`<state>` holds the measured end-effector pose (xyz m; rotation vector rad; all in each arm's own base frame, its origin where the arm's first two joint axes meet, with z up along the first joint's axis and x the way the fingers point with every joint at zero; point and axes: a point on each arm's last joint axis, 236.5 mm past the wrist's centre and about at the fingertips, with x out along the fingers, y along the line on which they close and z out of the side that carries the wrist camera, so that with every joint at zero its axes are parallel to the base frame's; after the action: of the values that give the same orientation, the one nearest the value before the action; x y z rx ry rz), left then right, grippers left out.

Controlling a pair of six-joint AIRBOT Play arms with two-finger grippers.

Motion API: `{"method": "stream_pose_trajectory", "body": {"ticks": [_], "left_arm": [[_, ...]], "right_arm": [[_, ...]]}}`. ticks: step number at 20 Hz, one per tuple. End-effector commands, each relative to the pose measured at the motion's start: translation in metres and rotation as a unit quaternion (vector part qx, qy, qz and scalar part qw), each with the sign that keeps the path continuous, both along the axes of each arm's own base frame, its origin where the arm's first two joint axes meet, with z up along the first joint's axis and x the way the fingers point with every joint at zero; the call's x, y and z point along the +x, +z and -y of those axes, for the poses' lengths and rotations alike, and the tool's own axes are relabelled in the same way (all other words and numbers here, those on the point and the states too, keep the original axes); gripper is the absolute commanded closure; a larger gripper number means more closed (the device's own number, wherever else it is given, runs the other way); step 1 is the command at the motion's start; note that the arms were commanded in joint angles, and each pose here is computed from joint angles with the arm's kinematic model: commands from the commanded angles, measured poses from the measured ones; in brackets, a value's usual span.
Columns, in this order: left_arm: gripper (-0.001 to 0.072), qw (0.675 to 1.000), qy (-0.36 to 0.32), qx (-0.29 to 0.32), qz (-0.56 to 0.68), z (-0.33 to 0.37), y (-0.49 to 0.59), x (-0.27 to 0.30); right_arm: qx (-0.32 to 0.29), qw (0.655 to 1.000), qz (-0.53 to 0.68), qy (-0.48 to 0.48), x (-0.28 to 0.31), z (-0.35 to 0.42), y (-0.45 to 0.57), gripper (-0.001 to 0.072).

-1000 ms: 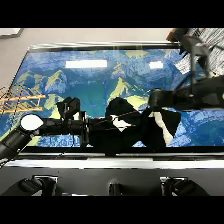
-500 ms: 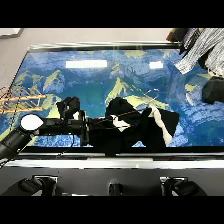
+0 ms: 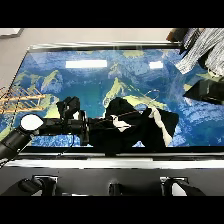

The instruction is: Fold the clothes and pants, and hang the long-sleeved shirts on hangers.

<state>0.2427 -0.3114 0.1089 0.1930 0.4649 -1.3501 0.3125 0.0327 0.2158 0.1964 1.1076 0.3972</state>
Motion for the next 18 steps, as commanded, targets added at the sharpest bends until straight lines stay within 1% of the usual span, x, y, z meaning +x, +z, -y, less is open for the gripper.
{"method": "stream_pose_trajectory", "body": {"ticks": [1, 3, 6, 11, 13, 14, 15, 17, 18], "left_arm": [[0.0679, 1.000, 0.000, 0.000, 0.000, 0.000, 0.000, 0.000], [0.0679, 1.000, 0.000, 0.000, 0.000, 0.000, 0.000, 0.000], [0.0679, 1.000, 0.000, 0.000, 0.000, 0.000, 0.000, 0.000], [0.0679, 1.000, 0.000, 0.000, 0.000, 0.000, 0.000, 0.000], [0.0679, 1.000, 0.000, 0.000, -0.001, 0.000, 0.000, 0.000], [0.0679, 1.000, 0.001, 0.000, -0.002, 0.000, 0.000, 0.000], [0.0679, 1.000, 0.001, 0.000, -0.002, 0.000, 0.000, 0.000], [0.0679, 1.000, 0.001, 0.000, -0.002, 0.000, 0.000, 0.000], [0.0679, 1.000, 0.001, 0.000, -0.002, 0.000, 0.000, 0.000]], "right_arm": [[-0.020, 0.984, 0.021, 0.177, 0.002, -0.031, -0.018, 0.0161], [-0.040, 0.974, -0.002, 0.222, 0.006, -0.048, -0.039, 0.0158], [-0.029, 0.962, -0.012, 0.270, 0.010, -0.071, -0.053, 0.0154], [-0.024, 0.959, 0.001, 0.283, 0.007, -0.073, -0.048, 0.0146], [-0.015, 0.966, -0.002, 0.258, 0.009, -0.055, -0.051, 0.0146], [-0.008, 0.971, -0.006, 0.239, 0.012, -0.042, -0.054, 0.0146], [0.017, 0.975, 0.002, 0.220, 0.015, -0.035, -0.051, 0.0146], [0.084, 0.969, 0.044, 0.229, 0.017, -0.043, -0.029, 0.0146], [0.088, 0.964, 0.058, 0.243, 0.017, -0.046, -0.025, 0.0146]]}}
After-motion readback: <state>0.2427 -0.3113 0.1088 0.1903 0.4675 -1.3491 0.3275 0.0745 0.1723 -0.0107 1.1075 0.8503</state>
